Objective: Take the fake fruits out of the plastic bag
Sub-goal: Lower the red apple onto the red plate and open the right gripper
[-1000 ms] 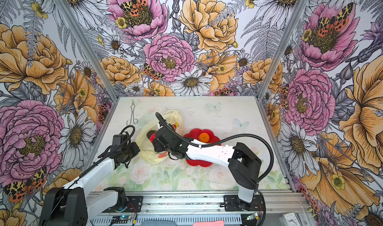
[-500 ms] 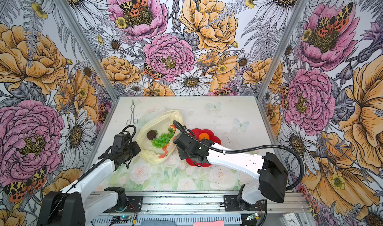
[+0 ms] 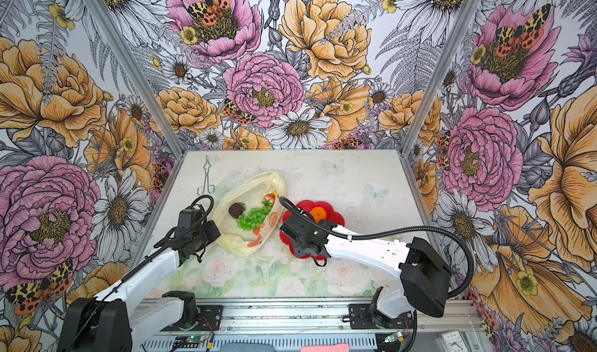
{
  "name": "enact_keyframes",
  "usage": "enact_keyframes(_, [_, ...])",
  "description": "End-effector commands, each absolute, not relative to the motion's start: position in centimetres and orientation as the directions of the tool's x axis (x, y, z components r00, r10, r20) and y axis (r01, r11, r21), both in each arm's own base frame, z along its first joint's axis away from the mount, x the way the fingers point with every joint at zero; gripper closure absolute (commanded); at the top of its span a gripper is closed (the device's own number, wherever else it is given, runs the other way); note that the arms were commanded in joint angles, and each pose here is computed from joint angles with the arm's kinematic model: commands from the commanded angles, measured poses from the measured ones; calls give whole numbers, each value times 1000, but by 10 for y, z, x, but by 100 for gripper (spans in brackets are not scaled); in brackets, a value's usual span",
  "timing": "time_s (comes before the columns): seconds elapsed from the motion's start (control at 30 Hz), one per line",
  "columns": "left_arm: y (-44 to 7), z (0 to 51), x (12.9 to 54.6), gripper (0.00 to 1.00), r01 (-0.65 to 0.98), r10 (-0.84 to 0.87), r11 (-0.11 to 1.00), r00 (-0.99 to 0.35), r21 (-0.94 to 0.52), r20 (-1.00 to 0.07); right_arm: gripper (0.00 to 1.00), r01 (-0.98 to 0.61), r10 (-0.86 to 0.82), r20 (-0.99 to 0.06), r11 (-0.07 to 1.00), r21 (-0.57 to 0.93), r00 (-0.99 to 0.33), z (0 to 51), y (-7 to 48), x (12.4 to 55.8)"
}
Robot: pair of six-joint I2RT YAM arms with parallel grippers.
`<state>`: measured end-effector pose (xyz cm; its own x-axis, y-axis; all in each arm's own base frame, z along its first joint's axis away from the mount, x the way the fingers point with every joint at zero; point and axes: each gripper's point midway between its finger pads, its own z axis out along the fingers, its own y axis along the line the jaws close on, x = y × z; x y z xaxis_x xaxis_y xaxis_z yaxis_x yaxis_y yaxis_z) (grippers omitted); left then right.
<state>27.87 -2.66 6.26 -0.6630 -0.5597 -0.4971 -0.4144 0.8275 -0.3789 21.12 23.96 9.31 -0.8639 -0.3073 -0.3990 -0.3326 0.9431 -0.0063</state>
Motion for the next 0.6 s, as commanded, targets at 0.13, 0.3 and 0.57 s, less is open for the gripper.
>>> enact_keyframes(0.13, [-25,70,282,99,-397,-536,844,-654,-362,-533,42,-316,-306,-344,948,-31,-888,76,242,216])
enact_keyframes(0.3, [-25,71,282,99,-396,-536,844,-654,-362,-534,42,-310,-311,-308,949,-53,-899,66,241,219])
enact_keyframes(0.57, [-26,71,281,99,-394,-534,845,-652,-362,-538,42,-286,-306,-267,952,-109,-914,56,229,226])
